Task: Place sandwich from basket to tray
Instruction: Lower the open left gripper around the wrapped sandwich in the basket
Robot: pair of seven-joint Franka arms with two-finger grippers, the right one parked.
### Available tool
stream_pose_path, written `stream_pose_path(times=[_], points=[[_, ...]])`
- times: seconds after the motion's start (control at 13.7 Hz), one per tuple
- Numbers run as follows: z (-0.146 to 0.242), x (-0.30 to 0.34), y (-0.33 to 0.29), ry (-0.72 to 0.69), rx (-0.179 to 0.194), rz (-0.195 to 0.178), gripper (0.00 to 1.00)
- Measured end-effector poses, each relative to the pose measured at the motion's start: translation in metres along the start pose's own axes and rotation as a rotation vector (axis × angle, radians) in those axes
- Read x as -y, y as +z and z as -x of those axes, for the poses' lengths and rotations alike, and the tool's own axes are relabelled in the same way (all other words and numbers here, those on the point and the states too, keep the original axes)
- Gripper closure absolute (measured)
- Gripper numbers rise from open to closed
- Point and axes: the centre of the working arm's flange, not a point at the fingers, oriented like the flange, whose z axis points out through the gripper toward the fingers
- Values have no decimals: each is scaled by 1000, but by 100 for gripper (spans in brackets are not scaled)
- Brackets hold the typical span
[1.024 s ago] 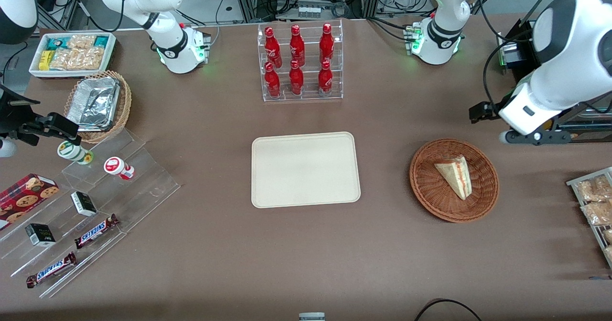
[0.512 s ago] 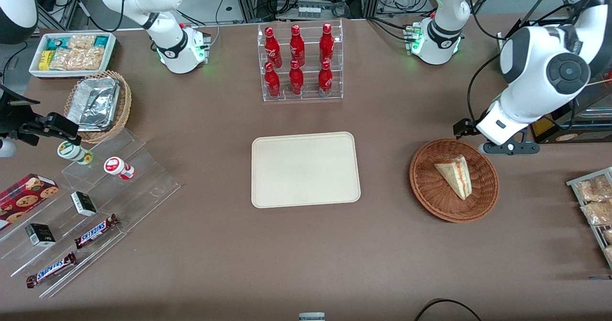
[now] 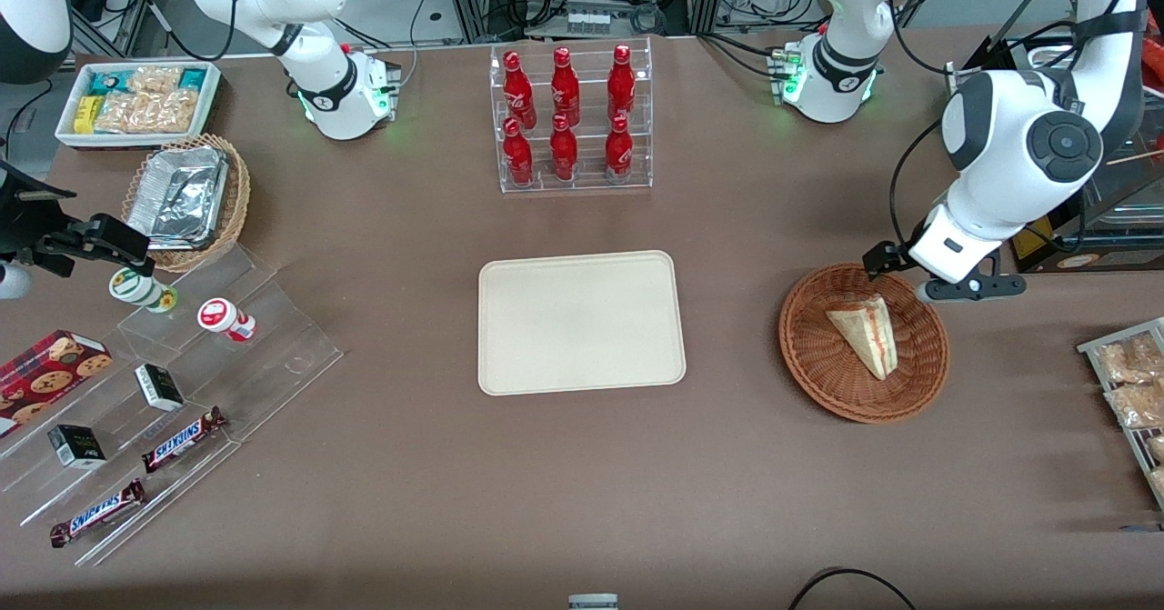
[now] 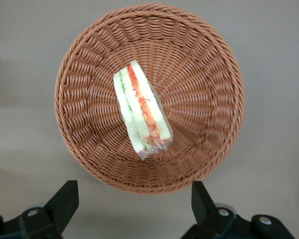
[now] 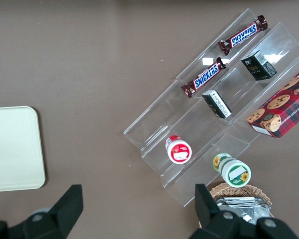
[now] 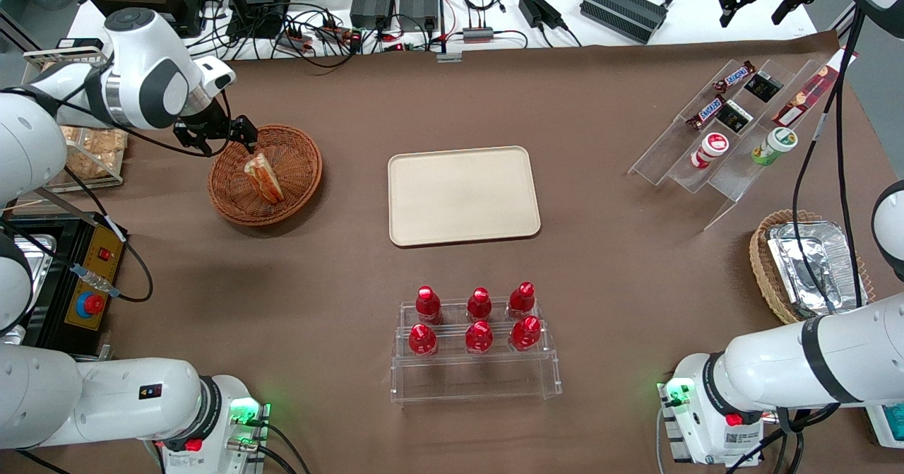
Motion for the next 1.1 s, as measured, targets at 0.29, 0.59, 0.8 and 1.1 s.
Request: stream_pose_path(times=[0.29,0.59,0.8,1.1], points=[[8,2,27,-225,-43,17,0],[4,0,49,-381,-37,31,0],[3,0,59,-421,-19,45,0],[-15,-7,64,-438,-12,52,0]])
